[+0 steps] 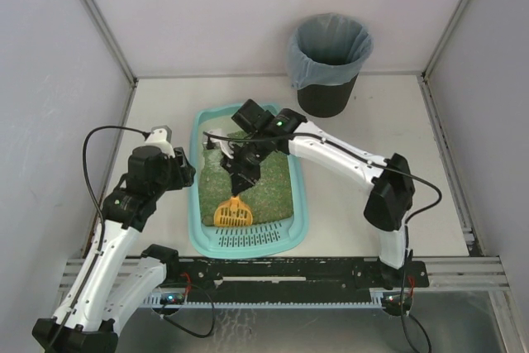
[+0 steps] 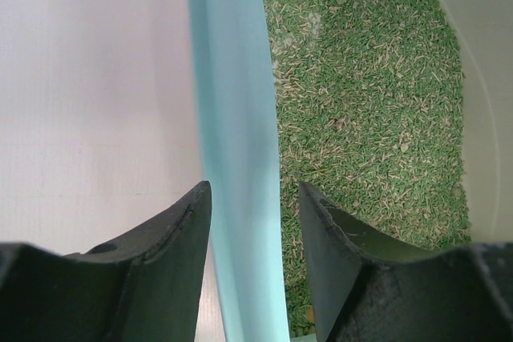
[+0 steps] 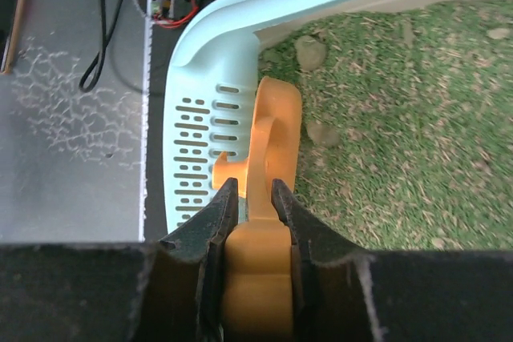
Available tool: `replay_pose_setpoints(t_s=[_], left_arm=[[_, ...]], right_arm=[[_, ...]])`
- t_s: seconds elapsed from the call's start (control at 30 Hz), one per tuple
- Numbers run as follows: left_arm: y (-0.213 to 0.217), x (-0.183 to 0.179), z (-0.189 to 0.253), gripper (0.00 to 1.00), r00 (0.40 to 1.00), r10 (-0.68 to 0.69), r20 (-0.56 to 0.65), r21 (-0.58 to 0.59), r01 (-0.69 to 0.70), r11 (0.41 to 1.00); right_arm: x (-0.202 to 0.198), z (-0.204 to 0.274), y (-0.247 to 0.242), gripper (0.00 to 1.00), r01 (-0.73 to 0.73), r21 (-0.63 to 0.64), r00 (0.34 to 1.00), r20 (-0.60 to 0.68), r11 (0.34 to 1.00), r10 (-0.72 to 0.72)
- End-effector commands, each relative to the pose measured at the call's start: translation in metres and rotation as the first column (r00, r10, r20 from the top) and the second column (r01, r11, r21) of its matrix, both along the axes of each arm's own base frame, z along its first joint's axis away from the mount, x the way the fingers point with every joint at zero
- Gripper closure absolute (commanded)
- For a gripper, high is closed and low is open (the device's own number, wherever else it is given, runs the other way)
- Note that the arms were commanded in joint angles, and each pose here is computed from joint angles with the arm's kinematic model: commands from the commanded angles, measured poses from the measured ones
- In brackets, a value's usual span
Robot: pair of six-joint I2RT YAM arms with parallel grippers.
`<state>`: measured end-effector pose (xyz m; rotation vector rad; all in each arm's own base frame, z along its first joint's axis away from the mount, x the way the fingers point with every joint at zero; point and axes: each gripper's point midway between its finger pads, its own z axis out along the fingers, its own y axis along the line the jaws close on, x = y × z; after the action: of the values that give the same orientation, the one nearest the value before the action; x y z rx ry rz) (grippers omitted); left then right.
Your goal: Clean the litter box
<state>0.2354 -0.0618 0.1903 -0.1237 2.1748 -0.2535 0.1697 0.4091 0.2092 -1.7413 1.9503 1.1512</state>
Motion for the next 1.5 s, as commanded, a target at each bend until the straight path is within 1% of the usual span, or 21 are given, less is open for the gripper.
replay_pose_setpoints(t_s=[0.0,0.1,0.17,0.27,0.33,0.43,0.53,0.63,0.73,0.83,0.9,1.0,1.1,1.17,1.2,1.27,1.37,1.47], left_arm=[[0.001,0.002,-0.002,0.48,1.0,0.005,0.004,0.002,-0.005,1.0],[0.0,0.003,-0.002,0.49,1.0,0.002,0.001,0.002,-0.002,1.0],[0.0,0.002,-0.002,0.49,1.0,0.001,0.0,0.001,-0.001,1.0],[0.0,0.003,-0.002,0.49,1.0,0.001,0.0,0.002,-0.001,1.0],[0.001,0.003,-0.003,0.49,1.0,0.002,0.0,0.003,-0.002,1.0],[0.001,0.003,-0.002,0.49,1.0,0.003,0.002,0.002,-0.003,1.0],[0.001,0.003,-0.002,0.49,1.0,0.006,0.004,0.004,-0.006,1.0],[0.004,0.003,-0.001,0.5,1.0,0.018,0.006,0.009,-0.018,1.0],[0.005,0.002,0.0,0.5,1.0,0.027,0.011,0.011,-0.027,1.0],[0.01,0.002,0.001,0.5,0.999,0.051,0.015,0.02,-0.051,0.998],[0.012,0.002,0.002,0.5,0.998,0.062,0.022,0.021,-0.062,0.998],[0.013,0.002,0.003,0.5,0.997,0.069,0.024,0.022,-0.07,0.997],[0.014,0.002,0.002,0.5,0.997,0.071,0.021,0.022,-0.072,0.997],[0.014,0.002,0.002,0.5,0.997,0.072,0.022,0.022,-0.072,0.997],[0.014,0.002,0.002,0.5,0.997,0.072,0.021,0.022,-0.073,0.997],[0.014,0.002,0.002,0.5,0.997,0.072,0.02,0.023,-0.072,0.997],[0.014,0.002,0.001,0.5,0.997,0.071,0.015,0.021,-0.072,0.997],[0.014,0.002,0.0,0.5,0.997,0.073,0.014,0.021,-0.073,0.997]], right_arm=[[-0.032,0.018,0.01,1.0,-0.18,0.095,0.977,-0.101,0.979,0.19],[-0.034,0.007,0.018,1.0,-0.208,0.086,0.964,-0.15,0.974,0.219],[-0.033,-0.005,0.021,1.0,-0.209,0.054,0.961,-0.172,0.976,0.215],[-0.027,-0.023,0.026,1.0,-0.181,-0.002,0.973,-0.148,0.984,0.178],[-0.023,-0.034,0.029,1.0,-0.152,-0.048,0.984,-0.101,0.987,0.146],[-0.017,-0.043,0.033,1.0,-0.116,-0.077,0.993,-0.023,0.99,0.115],[-0.006,-0.044,0.037,1.0,-0.057,-0.061,0.994,0.087,0.996,0.063],[0.019,-0.041,0.035,1.0,0.056,-0.052,0.973,0.227,0.997,-0.043],[0.048,-0.034,0.031,1.0,0.176,-0.034,0.922,0.356,0.984,-0.152],[0.077,-0.026,0.026,1.0,0.296,-0.003,0.845,0.468,0.955,-0.26],[0.096,-0.017,0.025,1.0,0.365,0.039,0.789,0.517,0.93,-0.331],[0.123,-0.005,0.02,1.0,0.454,0.092,0.71,0.563,0.886,-0.422],[0.148,0.012,0.009,1.0,0.532,0.154,0.632,0.581,0.832,-0.512],[0.156,0.029,0.001,1.0,0.567,0.196,0.59,0.581,0.8,-0.561],[0.156,0.038,-0.003,1.0,0.571,0.215,0.581,0.575,0.792,-0.575],[0.15,0.056,-0.006,1.0,0.554,0.258,0.587,0.554,0.792,-0.591],[0.129,0.069,-0.006,1.0,0.503,0.28,0.654,0.495,0.818,-0.572],[0.108,0.07,-0.005,1.0,0.461,0.269,0.734,0.419,0.846,-0.534]])
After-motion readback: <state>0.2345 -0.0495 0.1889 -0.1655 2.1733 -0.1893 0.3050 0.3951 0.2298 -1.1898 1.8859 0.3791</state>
